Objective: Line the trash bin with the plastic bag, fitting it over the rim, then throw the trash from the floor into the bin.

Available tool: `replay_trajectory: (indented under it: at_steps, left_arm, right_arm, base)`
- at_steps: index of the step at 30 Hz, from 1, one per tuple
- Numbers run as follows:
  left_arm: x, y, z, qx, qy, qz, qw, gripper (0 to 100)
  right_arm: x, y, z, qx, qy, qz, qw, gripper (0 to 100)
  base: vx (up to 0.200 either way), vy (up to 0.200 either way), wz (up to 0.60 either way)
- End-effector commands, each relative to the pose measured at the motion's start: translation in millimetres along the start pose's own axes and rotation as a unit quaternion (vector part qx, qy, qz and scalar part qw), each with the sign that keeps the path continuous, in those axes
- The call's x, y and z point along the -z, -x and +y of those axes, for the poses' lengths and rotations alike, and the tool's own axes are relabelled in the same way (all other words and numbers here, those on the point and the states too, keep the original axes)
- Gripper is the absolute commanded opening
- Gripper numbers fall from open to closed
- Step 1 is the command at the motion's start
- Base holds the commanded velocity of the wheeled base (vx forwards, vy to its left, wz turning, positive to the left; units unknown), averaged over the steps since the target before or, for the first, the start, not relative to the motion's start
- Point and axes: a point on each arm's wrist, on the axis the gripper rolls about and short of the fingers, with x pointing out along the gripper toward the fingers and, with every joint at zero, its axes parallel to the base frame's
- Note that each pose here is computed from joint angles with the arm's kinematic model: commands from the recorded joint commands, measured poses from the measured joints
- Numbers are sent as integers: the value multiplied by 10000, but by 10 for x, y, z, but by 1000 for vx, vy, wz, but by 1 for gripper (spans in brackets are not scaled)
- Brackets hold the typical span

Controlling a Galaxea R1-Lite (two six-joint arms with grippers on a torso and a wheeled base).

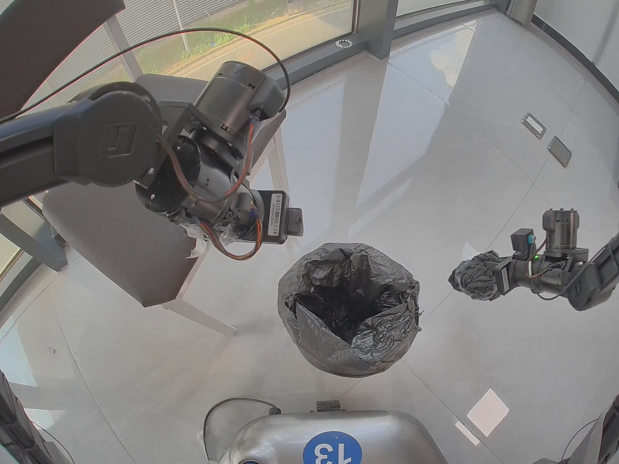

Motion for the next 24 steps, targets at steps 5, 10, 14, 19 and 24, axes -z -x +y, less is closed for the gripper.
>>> replay_trajectory:
  at_steps: [5, 10, 14, 19, 24]
  left_arm:
    - [97, 160, 72, -26, -54, 13, 10000, 100]
    - [138, 151, 85, -67, -69, 76, 9999, 100]
    - [145, 178, 54, -44, -99, 23, 9999, 100]
    - [137, 198, 53, -34, -104, -30, 9999, 100]
    - [133, 206, 32, 6, -132, -77, 9999, 100]
  right_arm:
    - [-688, 1258, 577, -377, 810, -2017, 9754, 0]
    - [-666, 1288, 805, -1048, 955, -2133, 9666, 0]
    - [-628, 1256, 1062, -1591, 1142, -2064, 9587, 0]
    - [-625, 1082, 1338, -2089, 1290, -1880, 9510, 0]
    - [-581, 914, 1511, -2366, 1325, -1638, 9485, 0]
  base:
    - [0, 0, 0]
    - [0, 0, 0]
    - [0, 0, 0]
    - [0, 0, 0]
    - [0, 0, 0]
